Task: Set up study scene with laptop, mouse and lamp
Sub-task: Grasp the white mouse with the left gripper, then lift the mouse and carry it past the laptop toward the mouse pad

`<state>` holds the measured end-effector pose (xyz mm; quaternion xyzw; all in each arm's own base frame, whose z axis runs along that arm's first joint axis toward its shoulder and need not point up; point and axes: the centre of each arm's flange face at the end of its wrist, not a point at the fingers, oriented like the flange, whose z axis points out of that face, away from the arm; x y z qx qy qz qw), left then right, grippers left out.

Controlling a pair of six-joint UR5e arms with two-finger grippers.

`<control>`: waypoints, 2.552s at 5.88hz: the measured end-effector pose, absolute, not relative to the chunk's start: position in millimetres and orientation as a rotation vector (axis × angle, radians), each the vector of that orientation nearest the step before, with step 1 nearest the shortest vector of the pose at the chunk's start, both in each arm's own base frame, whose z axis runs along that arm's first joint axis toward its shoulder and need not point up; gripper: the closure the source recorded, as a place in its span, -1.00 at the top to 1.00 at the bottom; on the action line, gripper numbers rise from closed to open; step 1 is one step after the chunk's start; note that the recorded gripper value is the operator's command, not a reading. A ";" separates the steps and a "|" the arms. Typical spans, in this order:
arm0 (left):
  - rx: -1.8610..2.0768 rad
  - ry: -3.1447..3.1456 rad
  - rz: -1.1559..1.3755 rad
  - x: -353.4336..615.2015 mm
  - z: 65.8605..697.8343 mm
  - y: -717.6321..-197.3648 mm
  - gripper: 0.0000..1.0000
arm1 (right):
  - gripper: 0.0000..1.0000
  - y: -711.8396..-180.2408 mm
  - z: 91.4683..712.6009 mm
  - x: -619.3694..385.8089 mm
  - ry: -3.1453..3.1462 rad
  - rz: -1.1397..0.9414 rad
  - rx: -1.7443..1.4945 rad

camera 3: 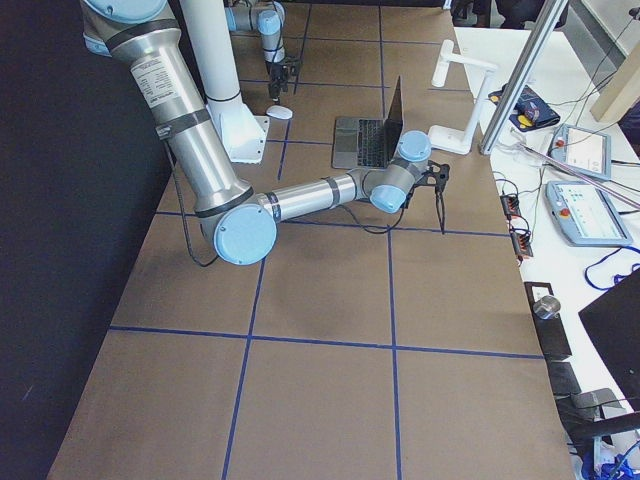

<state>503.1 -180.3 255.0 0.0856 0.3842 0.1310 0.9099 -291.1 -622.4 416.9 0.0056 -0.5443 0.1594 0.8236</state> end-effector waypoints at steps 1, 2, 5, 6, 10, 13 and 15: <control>0.181 0.773 0.329 507.9 262.9 -186.3 0.99 | 1.00 -622.1 417.1 -290.7 -1.158 0.338 0.011; 0.162 0.763 0.368 510.9 269.9 -192.3 0.99 | 1.00 -621.7 416.4 -290.3 -1.159 0.337 0.011; 0.115 0.766 0.388 535.1 288.4 -199.4 1.00 | 1.00 -618.7 412.7 -287.4 -1.164 0.336 0.016; 0.116 0.780 0.387 542.8 289.2 -200.3 1.00 | 1.00 -618.6 413.0 -287.4 -1.163 0.336 0.016; 0.115 0.791 0.388 550.3 286.3 -198.3 1.00 | 1.00 -617.9 413.4 -288.9 -1.162 0.336 0.014; 0.106 0.772 0.392 553.1 296.4 -196.9 0.68 | 1.00 -618.4 412.5 -288.6 -1.162 0.336 0.014; 0.075 0.778 0.407 553.4 296.1 -193.6 -0.07 | 1.00 -618.5 412.4 -288.4 -1.162 0.336 0.014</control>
